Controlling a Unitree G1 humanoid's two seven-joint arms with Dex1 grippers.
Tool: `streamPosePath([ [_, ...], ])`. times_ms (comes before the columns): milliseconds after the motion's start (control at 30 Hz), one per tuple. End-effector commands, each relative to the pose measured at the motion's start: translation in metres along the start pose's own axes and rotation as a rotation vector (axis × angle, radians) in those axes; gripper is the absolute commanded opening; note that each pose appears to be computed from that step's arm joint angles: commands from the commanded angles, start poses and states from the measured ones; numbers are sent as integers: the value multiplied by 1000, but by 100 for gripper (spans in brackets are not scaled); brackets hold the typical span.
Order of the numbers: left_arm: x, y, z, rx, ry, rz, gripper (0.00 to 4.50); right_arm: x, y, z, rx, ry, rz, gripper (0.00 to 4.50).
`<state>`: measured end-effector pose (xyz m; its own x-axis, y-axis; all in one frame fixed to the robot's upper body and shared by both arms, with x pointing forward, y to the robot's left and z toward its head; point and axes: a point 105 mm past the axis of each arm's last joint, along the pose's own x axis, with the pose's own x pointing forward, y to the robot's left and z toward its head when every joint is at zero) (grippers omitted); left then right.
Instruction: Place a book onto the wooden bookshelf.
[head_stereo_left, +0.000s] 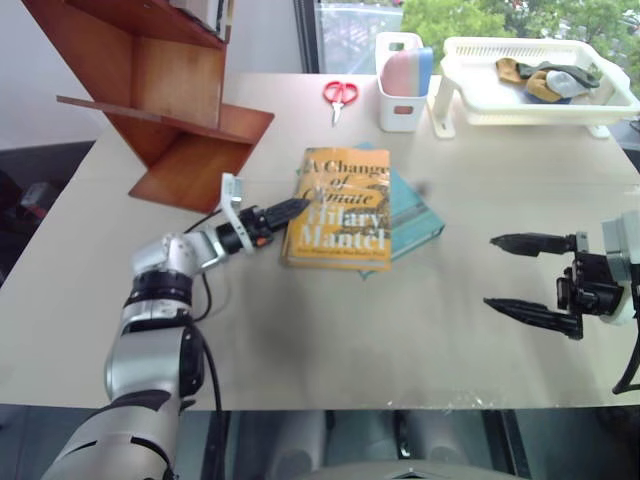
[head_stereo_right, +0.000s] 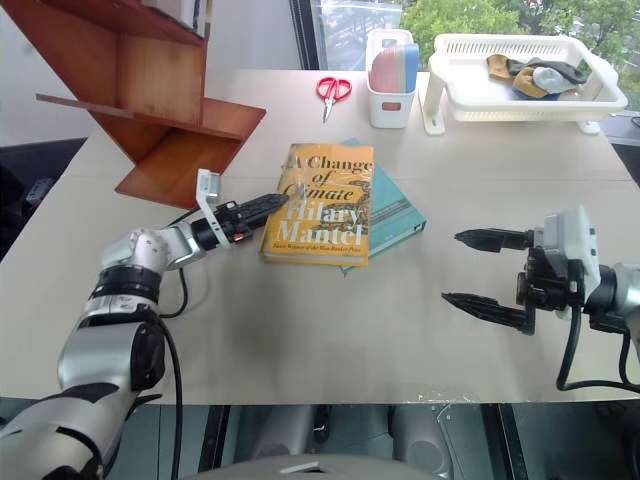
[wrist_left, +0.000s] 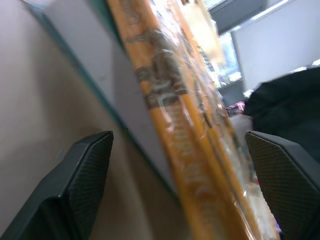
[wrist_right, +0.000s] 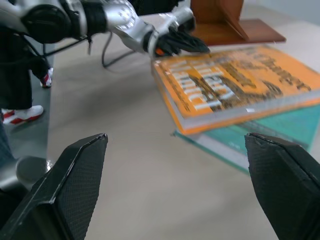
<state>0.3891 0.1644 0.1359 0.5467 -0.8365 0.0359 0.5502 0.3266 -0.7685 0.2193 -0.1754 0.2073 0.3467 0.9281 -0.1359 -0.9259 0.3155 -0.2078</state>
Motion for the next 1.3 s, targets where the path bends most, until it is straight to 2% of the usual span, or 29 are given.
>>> streamPosePath([
  [33, 7, -8, 3, -46, 4, -52, 422, -3, 2, 11, -50, -17, -26, 450],
  [100, 9, -9, 2, -88, 7, -65, 362, -4, 2, 10, -53, -8, -36, 450],
  [300, 1, -14, -4, -145, 42, -116, 110, -6, -3, 12, -58, -10, -48, 450],
  [333, -1, -15, -5, -144, 53, -116, 91, -6, -6, 12, -54, -13, -64, 450],
  [467, -9, -26, -6, -88, 74, -163, 77, -7, -19, 10, -50, -15, -108, 450],
  [567, -12, -44, 0, 55, 76, -186, 77, -14, -29, 11, -39, -34, -133, 450],
  [667, -11, -71, 9, 312, 53, -207, 77, -19, -42, 16, -33, -71, -174, 450],
  [733, -6, -96, 22, 583, 23, -185, 77, -22, -51, 16, -41, -73, -186, 450],
  [800, -4, -135, 34, 879, -6, -218, 77, -21, -59, 19, -37, -101, -186, 450],
  [867, -6, -168, 42, 1057, -30, -270, 77, -20, -66, 24, -24, -133, -185, 450],
  [1000, -12, -222, 68, 1659, -98, -233, 77, -16, -77, 34, 1, -211, -178, 450],
  [1067, -16, -229, 80, 1939, -76, -147, 77, -13, -81, 34, -4, -222, -174, 450],
  [1133, -22, -229, 90, 2128, -42, -75, 77, -9, -82, 32, -4, -227, -165, 450],
  [1300, -48, -206, 127, 2441, 131, 195, 77, -6, -81, 31, 0, -233, -145, 450],
])
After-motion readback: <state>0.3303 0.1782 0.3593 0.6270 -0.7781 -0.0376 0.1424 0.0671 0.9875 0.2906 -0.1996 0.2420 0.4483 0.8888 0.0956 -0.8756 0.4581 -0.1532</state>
